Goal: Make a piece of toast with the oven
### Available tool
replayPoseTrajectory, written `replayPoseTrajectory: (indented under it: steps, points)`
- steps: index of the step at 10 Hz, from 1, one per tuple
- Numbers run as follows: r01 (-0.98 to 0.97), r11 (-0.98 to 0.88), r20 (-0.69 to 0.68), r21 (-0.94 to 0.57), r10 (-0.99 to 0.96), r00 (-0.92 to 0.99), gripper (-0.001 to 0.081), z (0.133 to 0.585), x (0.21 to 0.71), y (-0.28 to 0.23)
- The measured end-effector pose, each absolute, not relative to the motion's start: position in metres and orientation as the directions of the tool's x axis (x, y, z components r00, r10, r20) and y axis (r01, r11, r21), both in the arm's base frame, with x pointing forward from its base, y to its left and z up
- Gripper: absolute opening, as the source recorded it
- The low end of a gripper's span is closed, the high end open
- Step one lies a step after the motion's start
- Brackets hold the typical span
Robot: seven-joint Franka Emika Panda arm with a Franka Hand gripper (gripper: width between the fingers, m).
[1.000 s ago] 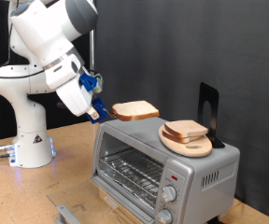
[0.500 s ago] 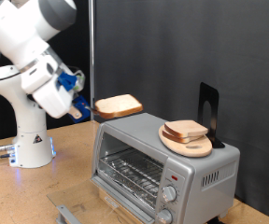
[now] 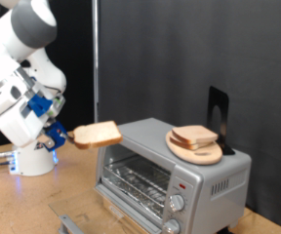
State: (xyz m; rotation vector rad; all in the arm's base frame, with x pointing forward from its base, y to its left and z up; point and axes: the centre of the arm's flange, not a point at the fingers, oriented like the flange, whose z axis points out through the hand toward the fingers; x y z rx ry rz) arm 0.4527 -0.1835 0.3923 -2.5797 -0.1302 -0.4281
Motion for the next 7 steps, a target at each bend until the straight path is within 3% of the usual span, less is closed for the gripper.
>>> replayPoseTrajectory:
  steps: [7]
  points:
    - [0.196,-0.884,0.291,-0.425,0.072,0.954,0.0269,0.376,0.449,-0.198]
